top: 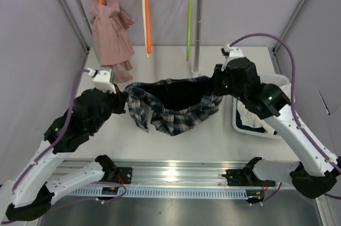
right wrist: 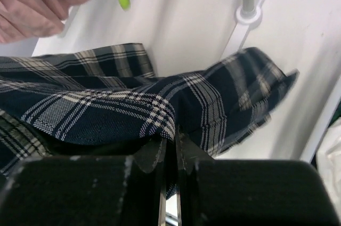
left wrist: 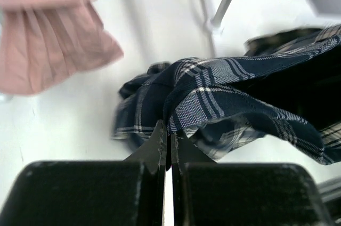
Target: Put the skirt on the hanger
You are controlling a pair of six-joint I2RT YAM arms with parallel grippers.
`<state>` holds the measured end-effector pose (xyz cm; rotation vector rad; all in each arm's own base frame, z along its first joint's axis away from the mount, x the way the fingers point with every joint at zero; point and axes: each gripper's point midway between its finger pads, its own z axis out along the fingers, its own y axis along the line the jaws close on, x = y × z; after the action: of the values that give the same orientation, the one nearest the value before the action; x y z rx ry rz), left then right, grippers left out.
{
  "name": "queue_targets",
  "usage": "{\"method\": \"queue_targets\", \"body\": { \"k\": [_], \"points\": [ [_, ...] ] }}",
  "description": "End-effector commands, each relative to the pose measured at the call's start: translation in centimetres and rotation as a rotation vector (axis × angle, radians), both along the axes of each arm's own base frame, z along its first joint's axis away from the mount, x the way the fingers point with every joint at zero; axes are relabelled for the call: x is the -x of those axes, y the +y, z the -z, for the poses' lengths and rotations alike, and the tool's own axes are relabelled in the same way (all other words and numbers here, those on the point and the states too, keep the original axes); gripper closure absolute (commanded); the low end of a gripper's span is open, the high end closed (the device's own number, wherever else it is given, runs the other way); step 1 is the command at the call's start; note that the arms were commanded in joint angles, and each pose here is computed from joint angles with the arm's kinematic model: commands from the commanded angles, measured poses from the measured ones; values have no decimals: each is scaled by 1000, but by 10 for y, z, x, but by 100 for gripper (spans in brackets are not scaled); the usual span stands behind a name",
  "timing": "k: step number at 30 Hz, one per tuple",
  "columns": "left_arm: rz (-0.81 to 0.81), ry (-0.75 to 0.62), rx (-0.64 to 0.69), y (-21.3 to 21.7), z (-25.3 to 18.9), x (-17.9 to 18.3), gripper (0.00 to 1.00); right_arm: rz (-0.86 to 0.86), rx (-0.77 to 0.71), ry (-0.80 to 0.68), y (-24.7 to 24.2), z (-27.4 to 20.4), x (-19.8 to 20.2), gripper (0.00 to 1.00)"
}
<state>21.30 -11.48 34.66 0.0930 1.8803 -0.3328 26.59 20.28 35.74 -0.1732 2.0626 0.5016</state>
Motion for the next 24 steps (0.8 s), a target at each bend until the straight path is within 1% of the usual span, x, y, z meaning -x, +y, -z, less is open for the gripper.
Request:
{"method": "queue_targets", "body": {
  "k": [1, 2, 3, 4, 6, 7, 8, 9, 10, 11, 15, 17, 20, 21, 23, 24],
  "points": [
    [-10, 60, -3, -2, 32, -1, 100, 0, -1, 77, 4, 45, 3, 100],
    [-4, 125, -36, -8, 70, -3, 100, 4, 0, 97, 4, 58, 4, 100],
    [19, 148, -21, -15, 79, -2, 100, 7, -10, 100, 5, 65, 3, 100],
    [20, 199, -20, -20, 104, -1, 100, 19, 19, 162, 3, 99, 7, 100],
    [46, 273, -15, -31, 145, 2, 100, 19, 14, 184, 5, 121, 7, 100],
    [55, 290, -1, -35, 154, 2, 100, 21, 23, 209, 5, 135, 8, 100],
    [61, 318, 19, -42, 163, 2, 100, 28, 41, 254, 2, 159, 12, 100],
    [66, 352, 16, -45, 186, 3, 100, 27, 33, 258, 5, 166, 10, 100],
    [77, 380, 33, -51, 194, 5, 100, 31, 46, 282, 4, 179, 9, 100],
    [69, 411, 19, -53, 207, 4, 100, 37, 61, 314, 2, 197, 13, 100],
    [38, 486, -11, -52, 245, 1, 99, 38, 38, 359, 3, 224, 6, 100],
    [31, 495, -4, -52, 248, -4, 99, 41, 52, 392, 2, 238, 3, 100],
    [37, 474, -5, -54, 240, -12, 89, 31, 54, 413, 5, 248, -3, 99],
    [44, 471, -9, -55, 239, -13, 81, 27, 56, 418, 8, 252, -5, 99],
    [62, 444, -11, -58, 227, -17, 73, 4, 34, 428, 14, 251, -4, 99],
    [78, 434, -8, -59, 223, -16, 65, -1, 27, 423, 16, 248, -5, 99]
  ]
}}
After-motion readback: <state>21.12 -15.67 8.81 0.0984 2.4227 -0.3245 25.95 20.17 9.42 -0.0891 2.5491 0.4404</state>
